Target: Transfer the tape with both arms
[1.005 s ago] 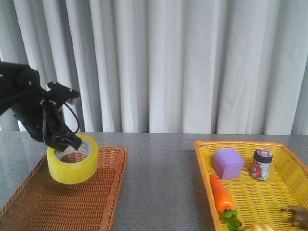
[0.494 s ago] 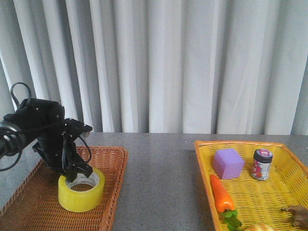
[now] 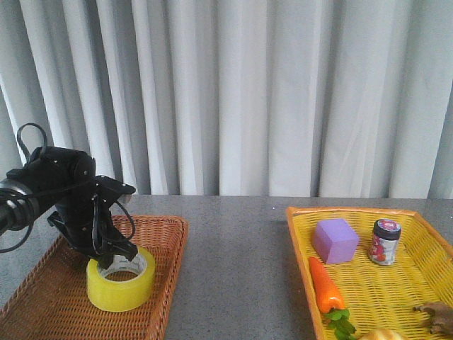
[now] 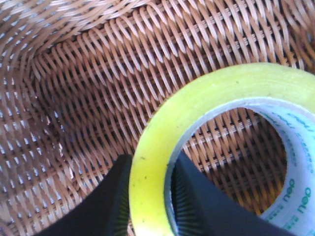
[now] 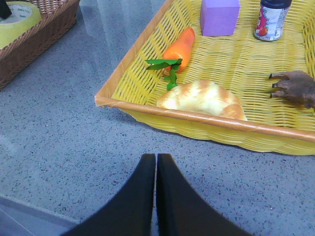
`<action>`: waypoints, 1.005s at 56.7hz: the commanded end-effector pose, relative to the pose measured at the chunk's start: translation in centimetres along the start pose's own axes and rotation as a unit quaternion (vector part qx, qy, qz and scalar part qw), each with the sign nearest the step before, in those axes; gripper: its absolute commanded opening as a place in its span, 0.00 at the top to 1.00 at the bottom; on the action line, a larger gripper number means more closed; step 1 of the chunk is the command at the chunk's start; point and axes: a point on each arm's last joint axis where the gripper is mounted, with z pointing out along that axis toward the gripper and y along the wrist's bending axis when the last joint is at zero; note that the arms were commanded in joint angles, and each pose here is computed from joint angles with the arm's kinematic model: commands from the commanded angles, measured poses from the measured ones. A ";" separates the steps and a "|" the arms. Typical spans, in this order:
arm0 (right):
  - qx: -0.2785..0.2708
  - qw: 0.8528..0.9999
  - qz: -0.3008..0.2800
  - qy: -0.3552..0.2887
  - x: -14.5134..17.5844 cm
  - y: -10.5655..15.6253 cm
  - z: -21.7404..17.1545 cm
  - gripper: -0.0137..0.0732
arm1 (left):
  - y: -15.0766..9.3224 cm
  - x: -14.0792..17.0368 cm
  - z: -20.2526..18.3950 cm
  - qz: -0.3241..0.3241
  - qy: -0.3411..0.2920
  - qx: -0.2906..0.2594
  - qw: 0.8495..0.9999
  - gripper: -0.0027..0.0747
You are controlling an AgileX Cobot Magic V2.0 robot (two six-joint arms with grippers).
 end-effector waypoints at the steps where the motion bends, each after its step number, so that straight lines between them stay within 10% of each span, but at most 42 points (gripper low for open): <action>1: -0.004 0.999 -0.001 -0.040 -1.3 0.1 -0.4 0.84 | 0.1 -0.5 -4.4 -0.015 -0.062 0.002 0.998 0.82; 37: -0.004 0.999 -0.001 -0.040 -1.3 0.1 -0.4 0.84 | -0.1 -0.5 -5.1 -0.025 -0.070 0.014 0.997 0.52; 57: -0.004 0.999 -0.001 -0.040 -1.3 0.1 -0.4 0.84 | 0.0 0.7 -12.7 -0.028 -0.145 0.002 0.989 0.51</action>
